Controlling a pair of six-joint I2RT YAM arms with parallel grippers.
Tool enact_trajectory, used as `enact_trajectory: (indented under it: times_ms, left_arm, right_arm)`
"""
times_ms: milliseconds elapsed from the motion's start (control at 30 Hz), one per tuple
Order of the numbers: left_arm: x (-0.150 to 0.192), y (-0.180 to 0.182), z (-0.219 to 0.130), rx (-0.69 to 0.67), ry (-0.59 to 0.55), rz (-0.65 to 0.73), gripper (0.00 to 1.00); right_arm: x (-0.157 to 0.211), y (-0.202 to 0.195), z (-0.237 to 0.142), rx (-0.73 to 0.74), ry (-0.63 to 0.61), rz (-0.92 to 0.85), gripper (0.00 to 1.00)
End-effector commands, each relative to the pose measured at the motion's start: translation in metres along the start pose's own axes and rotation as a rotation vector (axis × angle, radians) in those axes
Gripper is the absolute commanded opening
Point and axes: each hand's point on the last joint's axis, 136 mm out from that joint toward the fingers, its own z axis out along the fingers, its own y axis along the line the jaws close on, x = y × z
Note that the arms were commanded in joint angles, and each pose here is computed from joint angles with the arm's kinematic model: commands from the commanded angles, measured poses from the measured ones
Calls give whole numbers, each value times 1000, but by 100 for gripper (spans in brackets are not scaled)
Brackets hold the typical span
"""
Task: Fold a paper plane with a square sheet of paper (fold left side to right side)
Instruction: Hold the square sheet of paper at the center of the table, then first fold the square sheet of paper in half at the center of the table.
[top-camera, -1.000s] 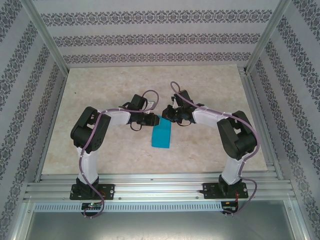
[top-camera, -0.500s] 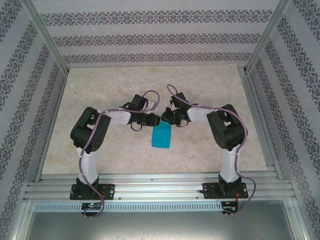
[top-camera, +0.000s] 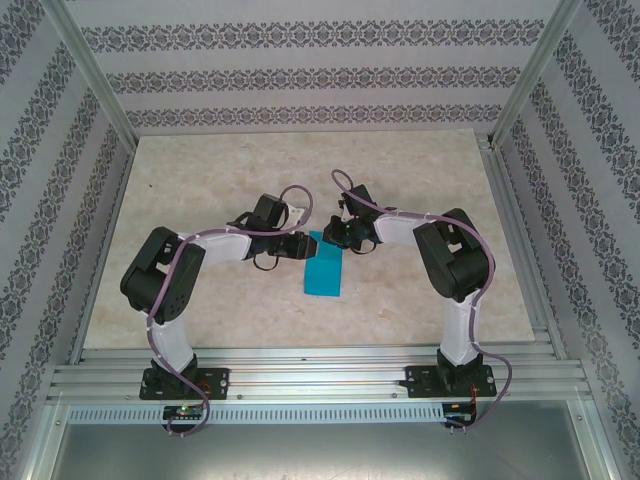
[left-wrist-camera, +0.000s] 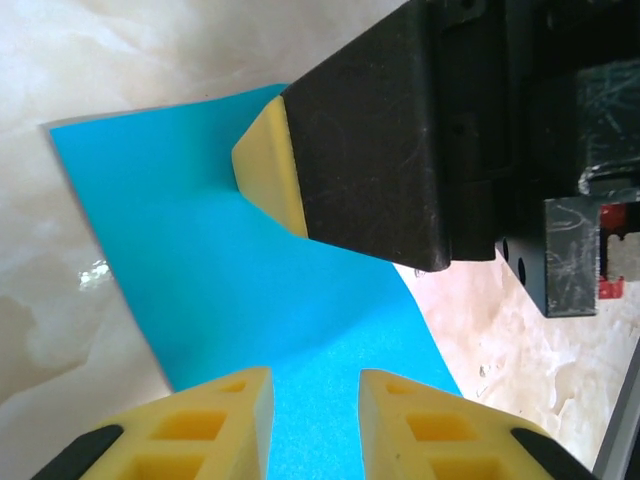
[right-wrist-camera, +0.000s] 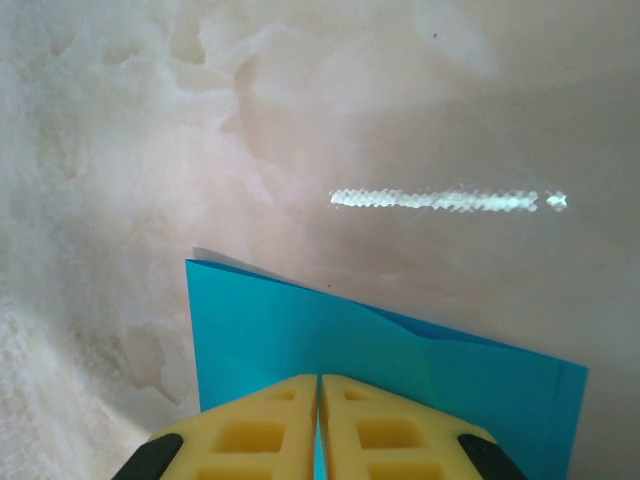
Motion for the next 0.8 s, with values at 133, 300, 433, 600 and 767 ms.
enact_trajectory:
  times_ms: [133, 300, 433, 600, 767]
  left_arm:
    - [-5, 2, 20, 46, -3, 4, 27]
    - [13, 16, 24, 2, 38, 10, 26]
    - [29, 18, 23, 5, 79, 29, 25]
    - [52, 9, 20, 13, 157, 118, 25]
    - [73, 5, 15, -10, 218, 194, 25]
  right_arm:
    - [17, -32, 8, 120, 53, 10, 11]
    - [16, -33, 7, 131, 54, 4, 11]
    - [19, -36, 8, 142, 64, 4, 11]
    - [19, -37, 7, 151, 66, 3, 11]
    - [19, -38, 7, 159, 68, 1, 11]
